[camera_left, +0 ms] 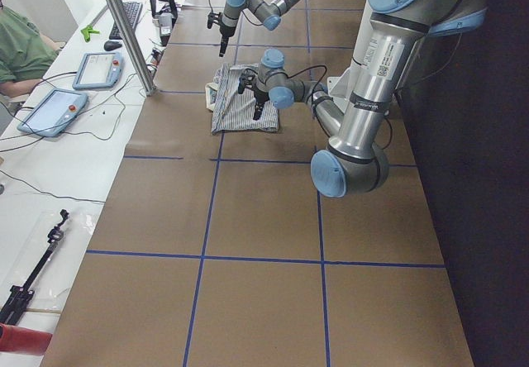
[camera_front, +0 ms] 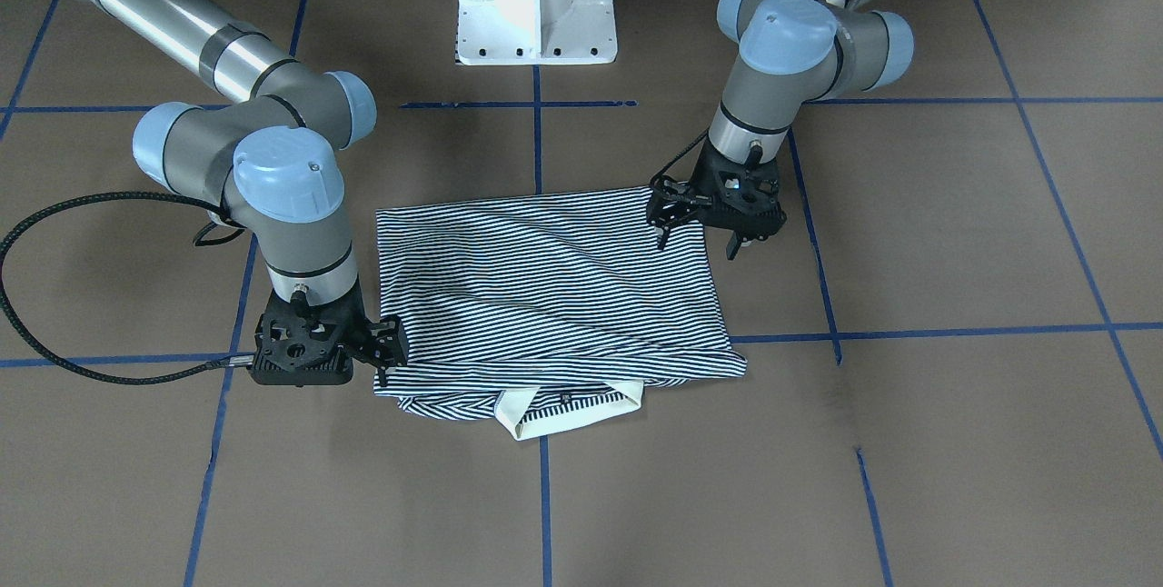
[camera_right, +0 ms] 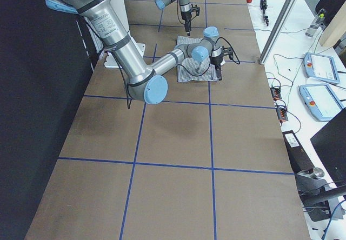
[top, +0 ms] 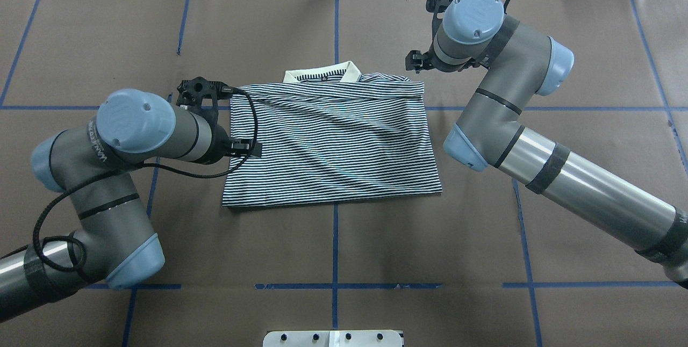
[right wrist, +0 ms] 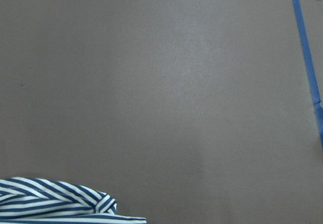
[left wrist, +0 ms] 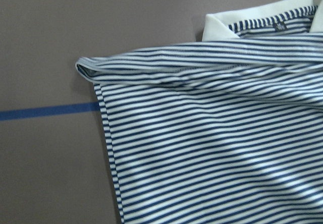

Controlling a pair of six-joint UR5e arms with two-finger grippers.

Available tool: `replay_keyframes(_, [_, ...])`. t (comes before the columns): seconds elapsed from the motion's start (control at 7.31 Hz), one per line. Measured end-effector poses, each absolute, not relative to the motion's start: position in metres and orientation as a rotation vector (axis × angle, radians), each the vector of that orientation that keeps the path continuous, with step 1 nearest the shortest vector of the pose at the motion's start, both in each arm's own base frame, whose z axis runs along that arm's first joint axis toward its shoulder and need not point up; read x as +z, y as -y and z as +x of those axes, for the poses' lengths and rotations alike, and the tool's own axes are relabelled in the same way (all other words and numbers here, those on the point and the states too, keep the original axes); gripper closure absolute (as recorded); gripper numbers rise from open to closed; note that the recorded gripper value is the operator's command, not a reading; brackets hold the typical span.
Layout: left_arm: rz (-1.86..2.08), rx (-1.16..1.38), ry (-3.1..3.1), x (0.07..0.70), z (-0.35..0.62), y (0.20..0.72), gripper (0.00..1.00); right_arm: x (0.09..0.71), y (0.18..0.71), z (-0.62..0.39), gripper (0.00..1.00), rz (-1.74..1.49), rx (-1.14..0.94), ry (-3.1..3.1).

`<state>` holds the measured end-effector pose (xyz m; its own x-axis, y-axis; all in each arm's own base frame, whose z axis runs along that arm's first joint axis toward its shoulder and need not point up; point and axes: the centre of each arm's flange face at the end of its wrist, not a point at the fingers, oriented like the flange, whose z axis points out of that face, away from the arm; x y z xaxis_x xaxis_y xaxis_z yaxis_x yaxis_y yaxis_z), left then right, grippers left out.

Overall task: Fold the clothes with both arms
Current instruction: 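Release the hem and move the left gripper to the folded side edge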

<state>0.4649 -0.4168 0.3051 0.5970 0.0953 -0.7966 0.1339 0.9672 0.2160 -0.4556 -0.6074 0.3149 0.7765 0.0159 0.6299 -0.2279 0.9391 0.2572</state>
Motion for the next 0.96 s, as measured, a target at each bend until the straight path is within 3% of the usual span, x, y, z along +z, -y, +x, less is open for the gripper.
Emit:
replay_keyframes(0.82, [0.212, -0.02, -0.881, 0.343, 0.487, 0.376, 0.41, 0.316, 0.607, -0.454, 0.0, 0.335, 0.136, 0.672])
replay_keyframes(0.96, [0.207, -0.013, -0.878, 0.345, 0.49, 0.372, 0.53, 0.316, 0.606, -0.453, 0.0, 0.336, 0.137, 0.672])
